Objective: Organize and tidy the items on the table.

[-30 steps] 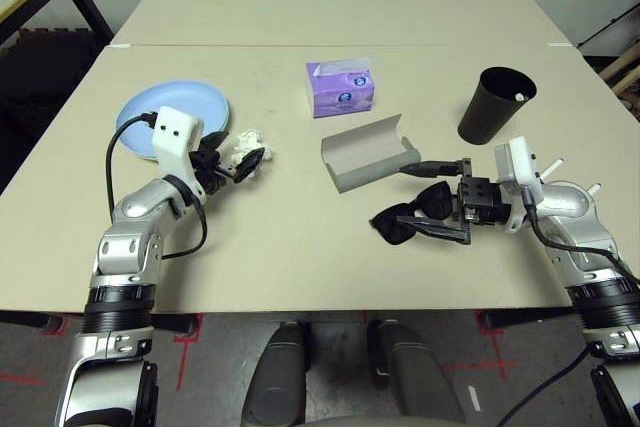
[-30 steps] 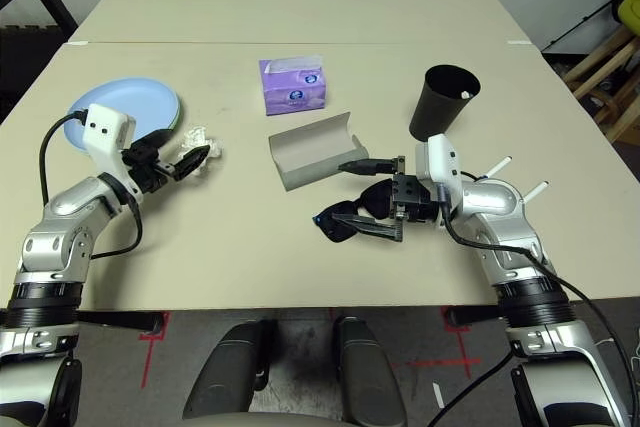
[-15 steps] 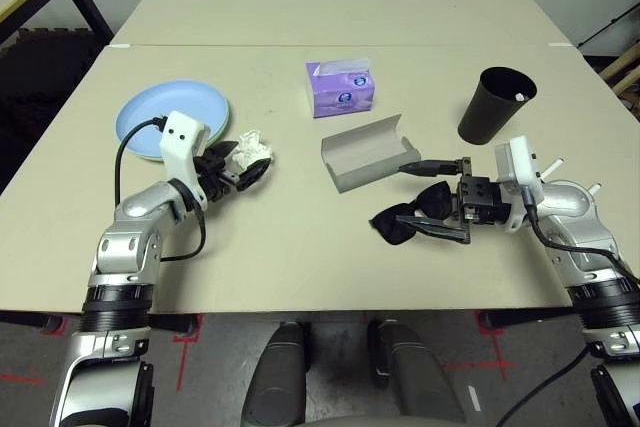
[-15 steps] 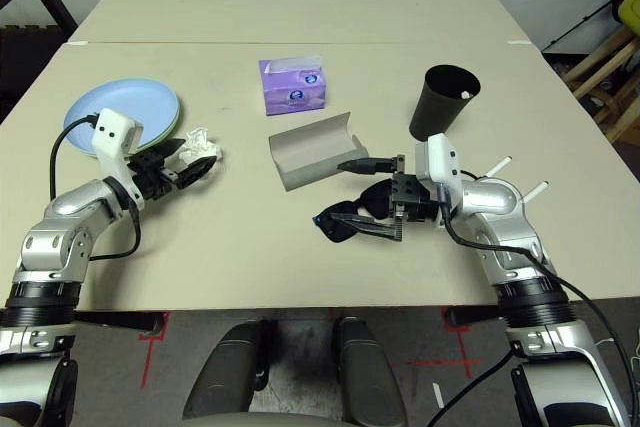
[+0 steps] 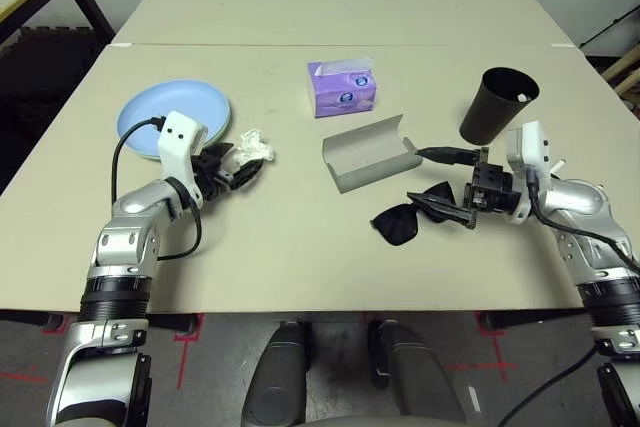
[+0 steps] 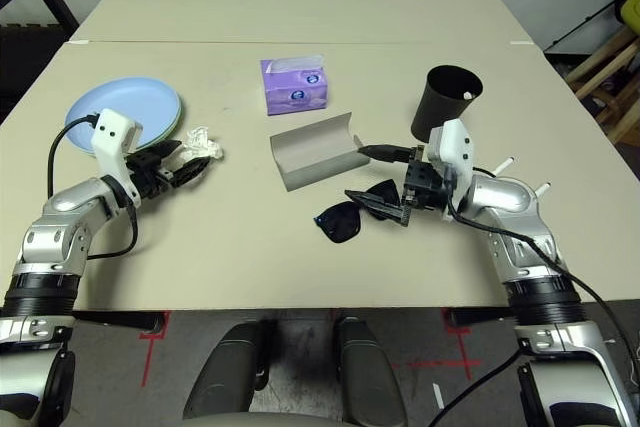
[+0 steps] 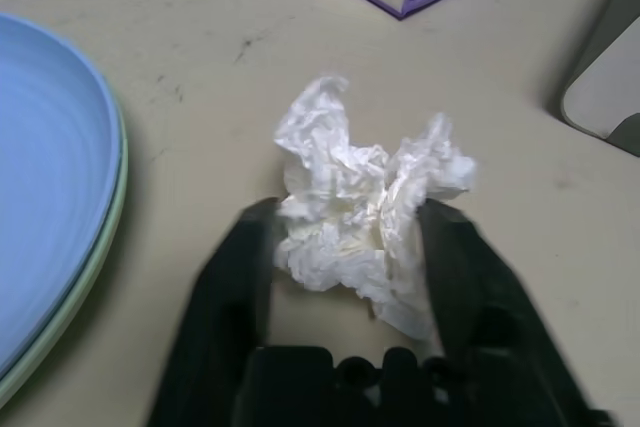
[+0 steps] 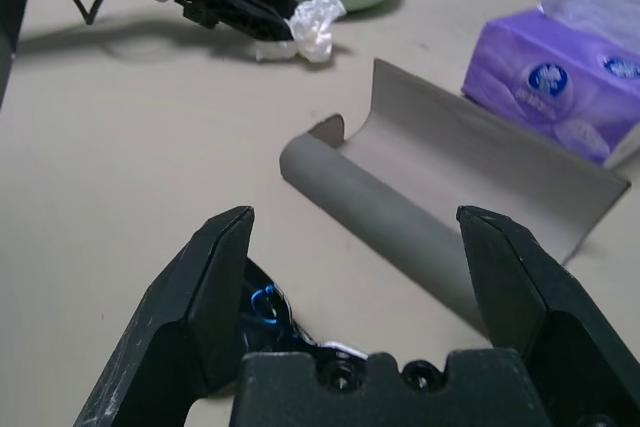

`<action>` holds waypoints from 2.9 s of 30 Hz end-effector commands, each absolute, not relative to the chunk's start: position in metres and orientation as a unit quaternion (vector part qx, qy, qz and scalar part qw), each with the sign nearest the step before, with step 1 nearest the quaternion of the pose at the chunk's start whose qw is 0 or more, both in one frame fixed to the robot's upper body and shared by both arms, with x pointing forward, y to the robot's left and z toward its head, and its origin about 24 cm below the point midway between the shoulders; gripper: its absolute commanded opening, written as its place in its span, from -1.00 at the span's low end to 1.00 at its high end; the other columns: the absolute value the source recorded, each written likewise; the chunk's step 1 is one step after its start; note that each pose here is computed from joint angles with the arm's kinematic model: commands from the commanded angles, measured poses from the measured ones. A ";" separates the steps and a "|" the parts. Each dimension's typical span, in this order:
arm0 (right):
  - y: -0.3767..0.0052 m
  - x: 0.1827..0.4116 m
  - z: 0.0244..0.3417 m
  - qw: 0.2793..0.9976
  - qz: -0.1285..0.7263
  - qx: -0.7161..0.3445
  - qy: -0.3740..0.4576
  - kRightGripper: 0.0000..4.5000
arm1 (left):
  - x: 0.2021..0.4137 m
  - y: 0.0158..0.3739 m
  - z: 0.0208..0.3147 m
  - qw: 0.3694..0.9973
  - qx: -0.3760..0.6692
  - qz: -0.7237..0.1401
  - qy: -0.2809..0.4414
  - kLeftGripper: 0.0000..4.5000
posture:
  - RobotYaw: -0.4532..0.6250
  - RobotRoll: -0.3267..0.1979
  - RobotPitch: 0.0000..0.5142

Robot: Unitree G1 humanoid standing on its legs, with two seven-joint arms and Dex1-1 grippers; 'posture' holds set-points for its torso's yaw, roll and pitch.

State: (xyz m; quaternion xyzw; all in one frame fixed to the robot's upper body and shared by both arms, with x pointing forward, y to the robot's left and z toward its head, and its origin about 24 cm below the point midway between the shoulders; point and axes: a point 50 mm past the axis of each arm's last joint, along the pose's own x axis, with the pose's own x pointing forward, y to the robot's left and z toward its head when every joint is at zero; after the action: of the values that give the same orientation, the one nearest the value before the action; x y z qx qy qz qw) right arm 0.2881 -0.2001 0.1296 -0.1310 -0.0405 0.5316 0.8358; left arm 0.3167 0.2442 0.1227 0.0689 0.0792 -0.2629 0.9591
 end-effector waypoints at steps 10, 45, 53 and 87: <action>-0.212 0.282 0.132 0.856 0.498 -0.131 -0.039 1.00 | 0.319 0.241 0.125 0.949 0.060 -0.298 0.087 -0.98 | -0.02 0.25 -0.35; -0.214 0.277 0.139 0.873 0.470 -0.108 -0.066 1.00 | 0.344 0.309 0.191 0.988 0.037 -0.150 0.015 -0.98 | -0.03 0.25 -0.38; -0.214 0.274 0.141 0.875 0.468 -0.105 -0.068 1.00 | 0.345 0.308 0.181 0.987 0.037 -0.151 0.034 -0.98 | -0.04 0.25 -0.38; -0.206 0.284 0.155 0.883 0.447 -0.095 -0.101 1.00 | 0.339 0.262 0.184 0.957 0.065 -0.283 -0.021 0.98 | -0.06 0.25 -0.42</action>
State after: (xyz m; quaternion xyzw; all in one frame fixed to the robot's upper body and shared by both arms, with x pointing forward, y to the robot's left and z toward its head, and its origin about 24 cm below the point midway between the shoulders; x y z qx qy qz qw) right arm 0.2864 -0.2046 0.1531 -0.1000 -0.0973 0.4519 0.8811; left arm 0.3400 0.2686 0.1894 0.0667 -0.0287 -0.2580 0.9634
